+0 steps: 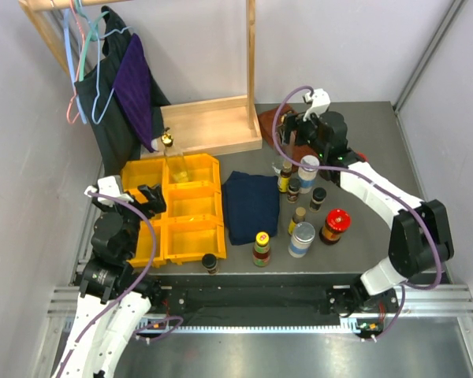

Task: Organize the condiment bottles
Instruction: Pick up the bottle from the center of the board.

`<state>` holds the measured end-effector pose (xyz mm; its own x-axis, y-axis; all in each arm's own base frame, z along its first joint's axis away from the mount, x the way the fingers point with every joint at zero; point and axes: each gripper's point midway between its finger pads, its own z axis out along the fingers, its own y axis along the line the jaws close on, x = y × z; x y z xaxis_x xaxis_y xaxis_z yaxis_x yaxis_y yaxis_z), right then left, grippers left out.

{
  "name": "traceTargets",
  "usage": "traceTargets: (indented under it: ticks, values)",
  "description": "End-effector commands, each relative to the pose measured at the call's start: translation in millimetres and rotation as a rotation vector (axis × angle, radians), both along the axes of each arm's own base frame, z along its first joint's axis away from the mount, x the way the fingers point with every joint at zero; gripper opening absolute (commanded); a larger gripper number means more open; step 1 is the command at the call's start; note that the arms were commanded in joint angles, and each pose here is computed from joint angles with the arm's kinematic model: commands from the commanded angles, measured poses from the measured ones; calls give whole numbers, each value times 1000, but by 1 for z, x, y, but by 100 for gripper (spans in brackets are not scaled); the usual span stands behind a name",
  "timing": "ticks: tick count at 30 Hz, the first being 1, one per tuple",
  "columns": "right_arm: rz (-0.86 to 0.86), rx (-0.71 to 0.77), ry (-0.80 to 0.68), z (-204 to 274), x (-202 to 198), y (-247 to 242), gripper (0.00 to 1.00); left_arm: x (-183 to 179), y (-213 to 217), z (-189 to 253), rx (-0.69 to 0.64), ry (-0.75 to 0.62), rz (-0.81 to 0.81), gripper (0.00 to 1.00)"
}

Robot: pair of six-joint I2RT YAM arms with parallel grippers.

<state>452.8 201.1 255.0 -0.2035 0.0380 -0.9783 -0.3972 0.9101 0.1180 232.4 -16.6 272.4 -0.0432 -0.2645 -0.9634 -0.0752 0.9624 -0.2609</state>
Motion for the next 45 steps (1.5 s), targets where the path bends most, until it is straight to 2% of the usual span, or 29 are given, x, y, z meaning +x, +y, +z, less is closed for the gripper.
traceTargets:
  ticks: [1,6,9,11,14,15,17,18,20,21,23,30,37,45]
  values:
    - [-9,37,-114,35,20,8,83,2,2,13,-11,-62,13,99]
    - [-7,12,-123,29,29,17,79,2,2,12,-7,-59,14,99]
    - [1,3,-114,25,32,22,75,2,2,14,-9,-62,14,99]
    - [6,2,-118,25,32,25,69,2,3,14,-10,-62,14,99]
    - [-14,1,-118,24,34,24,58,2,2,15,-12,-63,13,99]
    - [-12,1,-121,26,34,25,49,1,2,15,-14,-63,11,99]
    - [-19,-6,-121,26,33,25,39,1,1,17,-19,-66,7,99]
    - [-20,-7,-123,27,33,26,30,1,1,15,-19,-60,4,99]
    - [-30,-16,-118,27,33,26,18,0,1,16,-26,-59,6,99]
    - [-38,-17,-119,28,33,25,7,0,1,16,-28,-56,9,99]
    - [-65,-24,-126,32,35,22,0,-1,1,15,-32,-44,11,99]
    - [-106,-8,-161,57,37,16,0,-8,-1,15,-93,-11,6,99]
    - [-91,48,-247,116,31,17,0,-11,-10,7,-124,-6,-39,99]
    - [-56,84,-344,181,6,24,0,-14,-11,5,-126,-3,-51,99]
